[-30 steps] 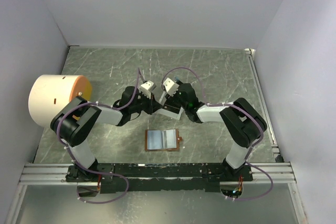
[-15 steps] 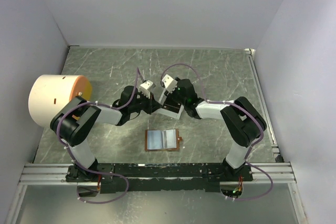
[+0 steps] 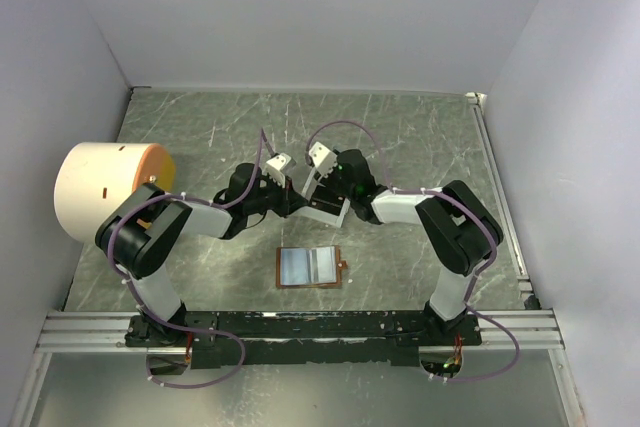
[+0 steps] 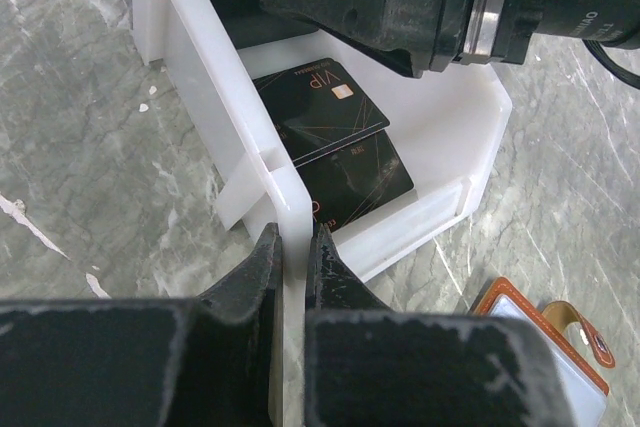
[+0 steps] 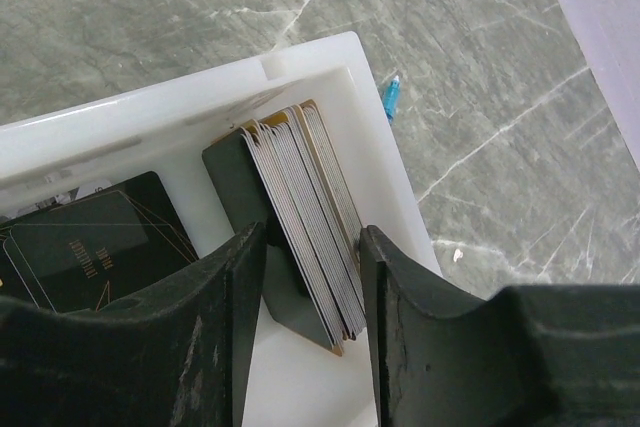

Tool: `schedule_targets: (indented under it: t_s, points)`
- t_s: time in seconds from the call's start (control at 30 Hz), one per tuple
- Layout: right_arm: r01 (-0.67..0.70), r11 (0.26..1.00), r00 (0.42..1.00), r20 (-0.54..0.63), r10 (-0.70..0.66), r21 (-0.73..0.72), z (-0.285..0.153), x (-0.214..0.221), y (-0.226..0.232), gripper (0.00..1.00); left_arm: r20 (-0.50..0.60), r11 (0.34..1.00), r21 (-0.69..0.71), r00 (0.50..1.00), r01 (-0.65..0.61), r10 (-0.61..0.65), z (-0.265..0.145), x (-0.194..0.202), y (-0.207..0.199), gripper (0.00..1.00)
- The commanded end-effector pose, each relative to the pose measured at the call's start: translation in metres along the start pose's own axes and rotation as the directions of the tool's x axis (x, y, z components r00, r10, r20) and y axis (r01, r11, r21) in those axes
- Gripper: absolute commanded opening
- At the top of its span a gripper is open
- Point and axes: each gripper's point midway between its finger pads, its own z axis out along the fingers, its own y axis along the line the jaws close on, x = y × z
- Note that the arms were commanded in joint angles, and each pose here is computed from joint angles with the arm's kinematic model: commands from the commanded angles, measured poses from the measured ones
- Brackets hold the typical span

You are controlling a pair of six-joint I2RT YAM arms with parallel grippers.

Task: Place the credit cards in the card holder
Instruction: Pick up the credit card from the storage box.

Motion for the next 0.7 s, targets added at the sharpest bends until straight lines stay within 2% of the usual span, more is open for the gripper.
schedule_targets:
  t_s: [0.0, 0.13, 0.3, 0.53, 0.67]
  points:
    - [0.013, 1.000, 1.000, -0.010, -0.013, -0.022, 0.004, 0.004, -0.001, 0.42, 0.048, 0.993, 0.098, 0.997, -0.067, 0.063, -0.002, -0.016, -0.018, 0.07]
    - [0.036, 0.999, 0.999, -0.013, -0.037, -0.021, 0.009, 0.004, -0.001, 0.47, 0.046, 0.992, 0.108, 0.997, -0.063, 0.059, 0.000, -0.016, -0.019, 0.07]
    - [0.065, 0.998, 0.998, -0.024, -0.066, -0.018, 0.013, 0.003, -0.005, 0.48, 0.048, 0.992, 0.110, 0.997, -0.063, 0.058, 0.000, -0.016, -0.018, 0.07]
    - [0.063, 0.996, 0.998, -0.022, -0.061, 0.067, 0.008, -0.003, -0.026, 0.31, 0.045, 0.993, 0.103, 0.997, -0.060, 0.056, -0.002, -0.014, -0.015, 0.07]
    - [0.039, 0.996, 0.999, -0.001, -0.039, 0.080, 0.005, -0.009, -0.034, 0.28, 0.045, 0.993, 0.103, 0.998, -0.052, 0.047, -0.003, -0.014, -0.014, 0.07]
